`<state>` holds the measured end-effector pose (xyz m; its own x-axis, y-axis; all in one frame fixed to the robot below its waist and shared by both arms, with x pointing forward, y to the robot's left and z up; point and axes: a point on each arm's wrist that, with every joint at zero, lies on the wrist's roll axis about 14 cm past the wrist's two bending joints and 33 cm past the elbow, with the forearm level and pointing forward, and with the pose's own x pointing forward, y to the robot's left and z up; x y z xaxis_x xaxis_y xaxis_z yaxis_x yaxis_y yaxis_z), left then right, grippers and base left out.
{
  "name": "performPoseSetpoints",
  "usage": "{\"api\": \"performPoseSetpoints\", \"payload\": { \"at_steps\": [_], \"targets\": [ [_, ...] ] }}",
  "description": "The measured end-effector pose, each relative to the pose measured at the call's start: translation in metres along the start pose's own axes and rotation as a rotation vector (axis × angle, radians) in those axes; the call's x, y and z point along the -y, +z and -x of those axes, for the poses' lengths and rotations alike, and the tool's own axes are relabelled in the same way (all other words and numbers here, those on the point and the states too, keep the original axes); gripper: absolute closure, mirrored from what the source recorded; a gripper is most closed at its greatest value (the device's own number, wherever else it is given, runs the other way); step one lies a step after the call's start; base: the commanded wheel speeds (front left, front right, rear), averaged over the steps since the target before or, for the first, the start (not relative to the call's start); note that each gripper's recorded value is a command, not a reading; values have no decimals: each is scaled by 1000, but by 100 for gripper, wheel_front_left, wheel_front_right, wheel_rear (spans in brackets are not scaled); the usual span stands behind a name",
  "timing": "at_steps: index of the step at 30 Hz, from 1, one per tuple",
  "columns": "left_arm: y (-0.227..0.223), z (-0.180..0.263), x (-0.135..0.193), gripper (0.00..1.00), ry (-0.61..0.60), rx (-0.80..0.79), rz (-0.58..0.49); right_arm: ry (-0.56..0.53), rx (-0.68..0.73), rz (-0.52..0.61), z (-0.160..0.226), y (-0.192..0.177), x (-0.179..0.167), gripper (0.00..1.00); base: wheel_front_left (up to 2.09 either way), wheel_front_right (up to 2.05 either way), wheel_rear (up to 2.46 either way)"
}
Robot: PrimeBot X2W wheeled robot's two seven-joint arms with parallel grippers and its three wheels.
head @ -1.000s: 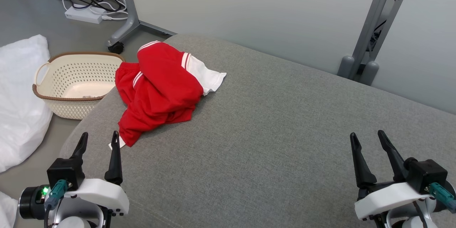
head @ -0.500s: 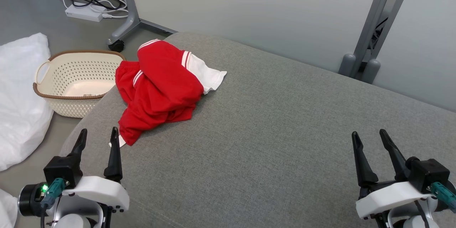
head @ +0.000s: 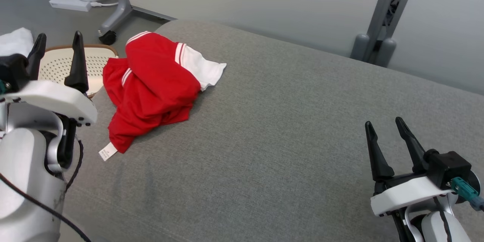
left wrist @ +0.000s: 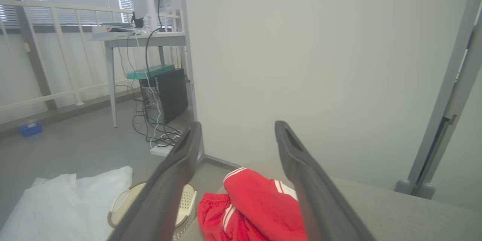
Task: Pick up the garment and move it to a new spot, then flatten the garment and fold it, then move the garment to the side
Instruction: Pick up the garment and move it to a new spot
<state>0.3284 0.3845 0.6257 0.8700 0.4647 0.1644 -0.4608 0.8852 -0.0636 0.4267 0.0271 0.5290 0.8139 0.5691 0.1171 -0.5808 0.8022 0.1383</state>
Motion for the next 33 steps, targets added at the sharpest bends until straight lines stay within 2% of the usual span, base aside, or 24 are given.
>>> {"api": "performPoseSetpoints", "payload": {
  "at_steps": [5,6,9,20,25,26,28,29,33],
  "targets": [
    [-41,-38,11,0,-28,-191,11,-35,-12,5,-3,-6,18,0,0,0,0],
    [-68,-46,16,0,-36,-288,12,-51,-22,10,-4,-11,26,0,0,0,0],
    [-110,-52,24,0,-45,-425,7,-81,-39,14,-4,-18,40,0,0,0,0],
    [-232,-39,52,0,-58,-787,34,-160,-111,6,-4,-52,81,0,0,0,0],
    [-255,-37,60,0,-50,-857,67,-179,-125,8,-4,-58,92,0,0,0,0],
    [-255,-37,60,16,-50,-857,67,-179,-125,8,-4,-58,92,0,0,0,0],
    [-260,-37,63,94,-48,-872,88,-189,-129,12,-2,-59,96,0,0,0,0],
    [-261,-38,64,100,-47,-868,93,-192,-130,12,-2,-60,97,0,0,0,0],
    [-244,-54,57,100,-32,-763,88,-209,-121,20,1,-55,102,0,0,0,0]
  ]
}}
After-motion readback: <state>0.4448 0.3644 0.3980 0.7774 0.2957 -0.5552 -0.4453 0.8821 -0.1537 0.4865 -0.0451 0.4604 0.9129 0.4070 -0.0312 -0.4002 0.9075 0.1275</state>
